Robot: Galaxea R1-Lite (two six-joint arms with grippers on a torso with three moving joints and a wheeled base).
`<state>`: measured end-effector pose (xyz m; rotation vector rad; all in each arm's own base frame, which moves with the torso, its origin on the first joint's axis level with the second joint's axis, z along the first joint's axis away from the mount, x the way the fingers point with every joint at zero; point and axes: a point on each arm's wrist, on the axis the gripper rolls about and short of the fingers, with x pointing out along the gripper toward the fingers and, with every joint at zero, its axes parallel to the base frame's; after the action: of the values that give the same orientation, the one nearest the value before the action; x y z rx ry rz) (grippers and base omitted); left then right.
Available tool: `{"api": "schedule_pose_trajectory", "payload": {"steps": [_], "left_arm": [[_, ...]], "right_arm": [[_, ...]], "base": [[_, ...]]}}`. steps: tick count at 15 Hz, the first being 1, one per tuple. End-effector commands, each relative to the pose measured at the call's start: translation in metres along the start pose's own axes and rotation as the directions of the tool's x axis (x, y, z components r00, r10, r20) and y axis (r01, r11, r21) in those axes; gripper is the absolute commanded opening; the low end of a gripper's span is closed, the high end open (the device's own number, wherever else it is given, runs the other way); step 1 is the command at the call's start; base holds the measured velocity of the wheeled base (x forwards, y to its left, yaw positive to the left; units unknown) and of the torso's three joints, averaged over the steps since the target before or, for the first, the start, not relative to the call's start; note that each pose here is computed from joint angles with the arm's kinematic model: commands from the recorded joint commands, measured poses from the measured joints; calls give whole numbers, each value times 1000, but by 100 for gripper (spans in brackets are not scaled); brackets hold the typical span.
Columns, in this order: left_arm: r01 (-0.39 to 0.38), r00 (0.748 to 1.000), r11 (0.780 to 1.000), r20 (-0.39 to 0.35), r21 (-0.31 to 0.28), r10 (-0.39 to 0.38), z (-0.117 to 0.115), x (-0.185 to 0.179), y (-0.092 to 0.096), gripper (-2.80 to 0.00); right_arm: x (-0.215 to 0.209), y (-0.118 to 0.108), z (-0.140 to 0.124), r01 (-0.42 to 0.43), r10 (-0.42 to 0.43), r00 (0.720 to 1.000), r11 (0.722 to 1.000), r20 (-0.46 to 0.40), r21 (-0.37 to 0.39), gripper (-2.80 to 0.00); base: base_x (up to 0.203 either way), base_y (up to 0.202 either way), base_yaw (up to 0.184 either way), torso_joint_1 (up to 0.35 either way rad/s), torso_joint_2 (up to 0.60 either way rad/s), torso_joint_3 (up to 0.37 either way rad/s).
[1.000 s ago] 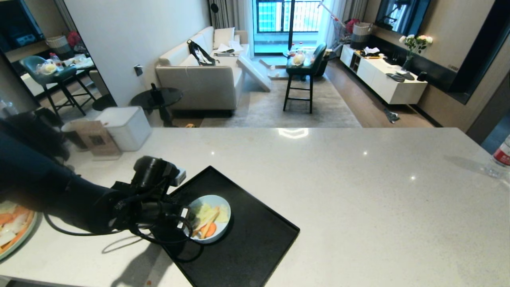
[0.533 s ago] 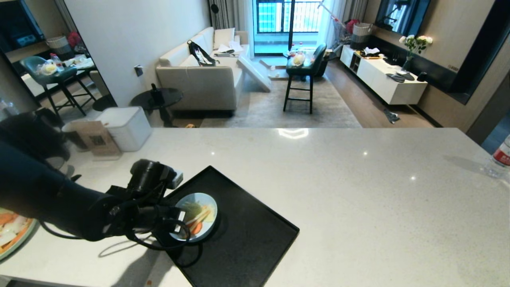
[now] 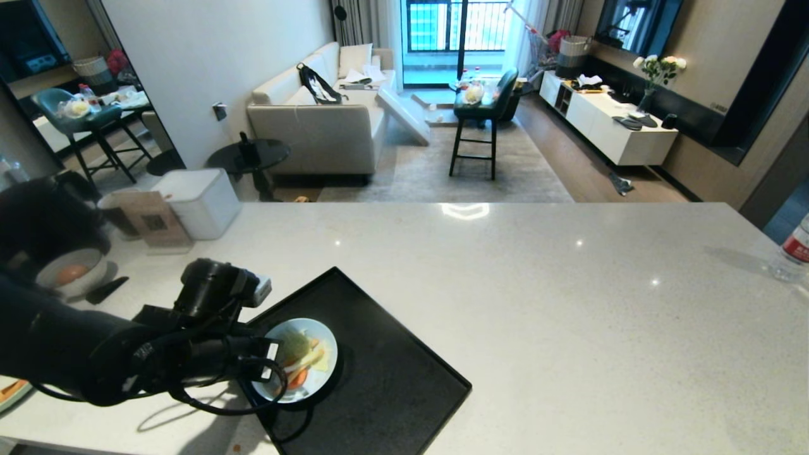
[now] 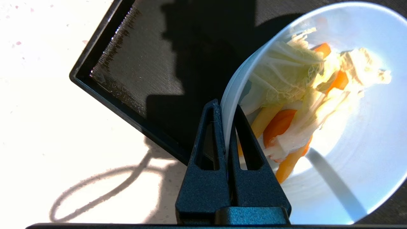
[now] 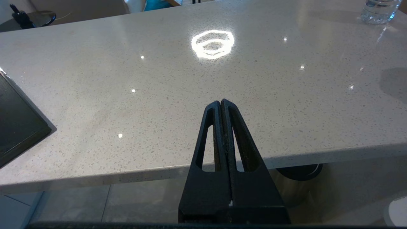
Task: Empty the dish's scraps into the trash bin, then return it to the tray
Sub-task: Pick up the bowl with leftover food
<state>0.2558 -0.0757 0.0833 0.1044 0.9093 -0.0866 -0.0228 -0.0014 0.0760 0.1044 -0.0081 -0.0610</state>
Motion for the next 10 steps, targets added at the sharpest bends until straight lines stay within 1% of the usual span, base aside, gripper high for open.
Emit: {"api": "schedule_pose_trajectory", "payload": {"steps": [1, 3, 6, 7, 9, 10], "left_arm": [[9, 999, 1000, 31, -2, -9, 4, -6, -2, -280], [12, 999, 1000, 39, -1, -12, 5, -8, -3, -280], [17, 998, 1000, 55, -14, -16, 11, -17, -2, -280], [16, 999, 1000, 43, -26, -15, 12, -22, -1, -280], [13, 1000, 999, -6, -44, -14, 11, -37, 2, -280], [29, 999, 997, -15, -69, -30, 11, -46, 4, -280]], "right_arm": [[0, 0, 0, 0, 0, 1000, 1000, 1, 2, -280], [0, 0, 0, 0, 0, 1000, 1000, 1, 1, -280], [0, 0, 0, 0, 0, 1000, 1000, 1, 1, -280], [0, 0, 0, 0, 0, 1000, 1000, 1, 1, -280], [0, 0, 0, 0, 0, 1000, 1000, 1, 0, -280], [0, 0, 0, 0, 0, 1000, 1000, 1, 2, -280]], "base": [[0, 0, 0, 0, 0, 0], [0, 0, 0, 0, 0, 0], [0, 0, 0, 0, 0, 0], [0, 0, 0, 0, 0, 0], [0, 0, 0, 0, 0, 0], [0, 0, 0, 0, 0, 0]]}}
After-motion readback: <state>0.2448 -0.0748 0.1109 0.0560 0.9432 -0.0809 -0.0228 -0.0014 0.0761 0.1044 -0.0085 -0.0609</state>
